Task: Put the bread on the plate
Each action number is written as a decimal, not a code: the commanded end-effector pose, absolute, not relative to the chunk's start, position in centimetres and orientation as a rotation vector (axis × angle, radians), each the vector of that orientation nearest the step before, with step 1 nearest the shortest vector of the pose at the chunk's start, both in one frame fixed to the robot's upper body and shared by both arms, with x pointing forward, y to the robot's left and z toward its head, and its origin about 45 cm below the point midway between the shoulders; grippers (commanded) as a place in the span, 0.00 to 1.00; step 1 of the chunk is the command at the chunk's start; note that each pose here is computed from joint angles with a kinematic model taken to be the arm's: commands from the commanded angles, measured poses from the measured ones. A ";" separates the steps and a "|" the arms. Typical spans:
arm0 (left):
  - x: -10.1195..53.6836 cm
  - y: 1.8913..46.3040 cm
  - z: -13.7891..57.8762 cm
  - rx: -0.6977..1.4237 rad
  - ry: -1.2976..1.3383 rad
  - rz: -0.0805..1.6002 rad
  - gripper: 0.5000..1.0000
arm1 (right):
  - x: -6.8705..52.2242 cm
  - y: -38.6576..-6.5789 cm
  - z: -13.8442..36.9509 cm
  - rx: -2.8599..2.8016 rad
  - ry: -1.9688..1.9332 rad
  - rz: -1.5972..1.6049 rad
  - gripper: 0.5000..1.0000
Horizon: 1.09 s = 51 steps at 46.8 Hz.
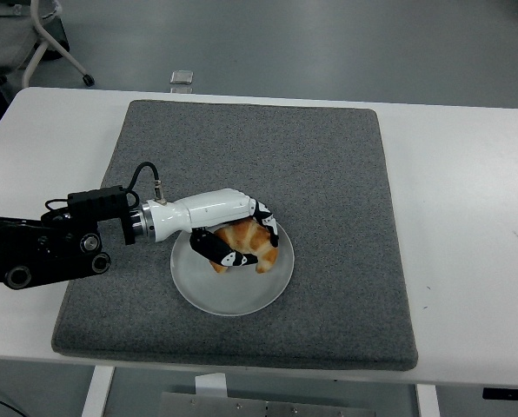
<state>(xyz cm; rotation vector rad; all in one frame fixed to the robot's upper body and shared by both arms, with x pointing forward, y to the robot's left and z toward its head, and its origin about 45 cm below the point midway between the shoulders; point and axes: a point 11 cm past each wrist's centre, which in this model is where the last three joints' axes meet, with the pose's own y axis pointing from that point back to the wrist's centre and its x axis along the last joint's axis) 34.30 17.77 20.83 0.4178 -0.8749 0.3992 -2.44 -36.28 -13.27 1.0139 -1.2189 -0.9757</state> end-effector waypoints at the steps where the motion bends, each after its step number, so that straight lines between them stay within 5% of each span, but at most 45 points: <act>1: 34.3 17.6 20.5 0.417 -0.866 0.406 0.00 | -2.4 -36.3 -13.3 1.014 -1.219 -0.975 0.86; 13: 33.9 17.6 19.6 0.414 -0.835 0.424 0.00 | -2.4 -36.3 -13.3 1.014 -1.220 -0.976 0.86; 19: 33.9 17.8 19.5 0.406 -0.822 0.450 0.29 | -2.4 -36.3 -13.3 1.014 -1.220 -0.976 0.86; 27: 33.9 18.1 19.4 0.409 -0.816 0.460 0.48 | -2.4 -36.3 -13.3 1.014 -1.220 -0.976 0.86; 40: 33.7 18.5 19.1 0.407 -0.798 0.481 0.94 | -2.4 -36.3 -13.3 1.014 -1.220 -0.976 0.86; 51: 33.8 18.5 19.2 0.397 -0.768 0.500 0.98 | -2.4 -36.3 -13.3 1.014 -1.220 -0.976 0.86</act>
